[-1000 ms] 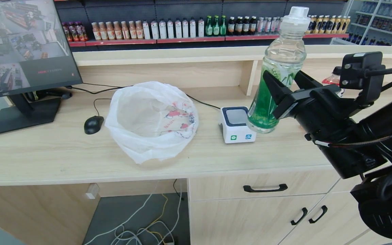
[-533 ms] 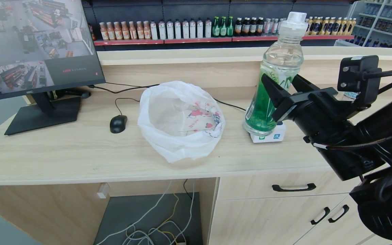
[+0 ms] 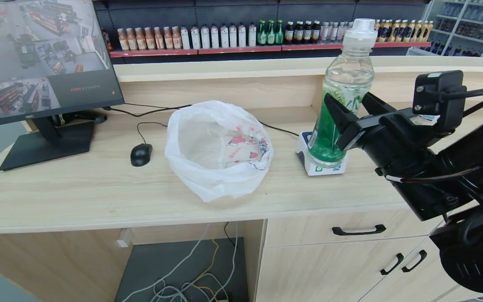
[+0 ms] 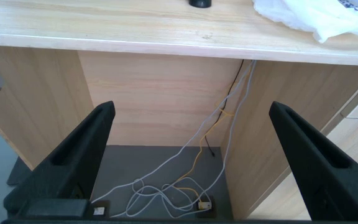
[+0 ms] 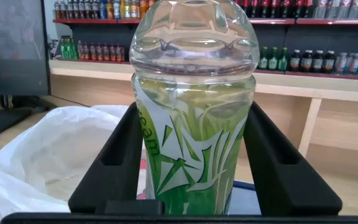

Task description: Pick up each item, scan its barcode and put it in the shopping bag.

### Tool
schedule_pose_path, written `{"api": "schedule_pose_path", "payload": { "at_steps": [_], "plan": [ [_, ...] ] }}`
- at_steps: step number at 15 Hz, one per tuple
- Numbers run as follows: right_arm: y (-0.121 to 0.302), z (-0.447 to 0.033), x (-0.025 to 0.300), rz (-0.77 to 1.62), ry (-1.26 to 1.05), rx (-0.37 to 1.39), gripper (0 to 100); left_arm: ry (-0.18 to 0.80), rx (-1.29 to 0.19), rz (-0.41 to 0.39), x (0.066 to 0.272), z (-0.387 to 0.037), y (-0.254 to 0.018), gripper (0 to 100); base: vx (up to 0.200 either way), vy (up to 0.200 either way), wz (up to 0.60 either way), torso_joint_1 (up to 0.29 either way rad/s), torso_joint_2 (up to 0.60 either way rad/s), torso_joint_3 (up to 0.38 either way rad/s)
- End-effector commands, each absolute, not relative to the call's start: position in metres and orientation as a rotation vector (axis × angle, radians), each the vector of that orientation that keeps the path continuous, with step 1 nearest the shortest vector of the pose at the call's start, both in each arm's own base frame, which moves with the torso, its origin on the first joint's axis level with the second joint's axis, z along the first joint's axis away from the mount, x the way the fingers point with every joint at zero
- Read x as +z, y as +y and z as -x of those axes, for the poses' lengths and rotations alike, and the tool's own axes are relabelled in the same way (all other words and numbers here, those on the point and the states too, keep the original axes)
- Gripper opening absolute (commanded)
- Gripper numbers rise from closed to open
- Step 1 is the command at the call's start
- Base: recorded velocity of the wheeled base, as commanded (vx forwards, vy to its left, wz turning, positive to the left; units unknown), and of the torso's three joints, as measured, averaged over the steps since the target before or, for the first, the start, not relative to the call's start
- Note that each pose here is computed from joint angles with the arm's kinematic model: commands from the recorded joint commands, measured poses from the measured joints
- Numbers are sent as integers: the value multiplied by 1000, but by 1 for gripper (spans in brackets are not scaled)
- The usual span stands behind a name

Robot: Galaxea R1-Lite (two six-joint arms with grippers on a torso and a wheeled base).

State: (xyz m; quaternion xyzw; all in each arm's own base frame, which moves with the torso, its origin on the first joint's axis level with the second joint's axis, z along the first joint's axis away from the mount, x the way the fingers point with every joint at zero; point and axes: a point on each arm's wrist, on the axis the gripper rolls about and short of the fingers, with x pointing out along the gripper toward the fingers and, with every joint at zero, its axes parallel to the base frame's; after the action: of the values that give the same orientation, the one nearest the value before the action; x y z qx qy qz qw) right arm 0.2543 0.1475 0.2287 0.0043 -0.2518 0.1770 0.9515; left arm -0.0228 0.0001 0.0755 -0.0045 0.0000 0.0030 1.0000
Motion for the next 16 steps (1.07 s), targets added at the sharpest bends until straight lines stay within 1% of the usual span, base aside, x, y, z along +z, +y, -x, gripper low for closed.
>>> {"api": "schedule_pose_path", "payload": {
  "at_steps": [1,3,8,9,12,13,15,16],
  "plan": [
    [148,-255,228,-7,-511,361,0,0,6,9,75,23,0,100,0,0,0,0,0,0],
    [148,-259,225,-2,-504,353,0,0,6,9,75,23,0,100,0,0,0,0,0,0],
    [151,-275,243,99,-595,293,0,0,6,9,75,23,0,100,0,0,0,0,0,0],
    [153,-278,249,131,-619,277,0,0,6,9,75,23,0,100,0,0,0,0,0,0],
    [157,-282,258,247,-627,330,0,0,6,9,75,23,0,100,0,0,0,0,0,0],
    [156,-287,267,298,-649,305,0,0,6,9,75,23,0,100,0,0,0,0,0,0],
    [153,-294,271,381,-651,298,0,0,6,9,75,23,0,100,0,0,0,0,0,0],
    [146,-299,270,450,-655,322,0,0,6,9,75,23,0,100,0,0,0,0,0,0]
  ]
}}
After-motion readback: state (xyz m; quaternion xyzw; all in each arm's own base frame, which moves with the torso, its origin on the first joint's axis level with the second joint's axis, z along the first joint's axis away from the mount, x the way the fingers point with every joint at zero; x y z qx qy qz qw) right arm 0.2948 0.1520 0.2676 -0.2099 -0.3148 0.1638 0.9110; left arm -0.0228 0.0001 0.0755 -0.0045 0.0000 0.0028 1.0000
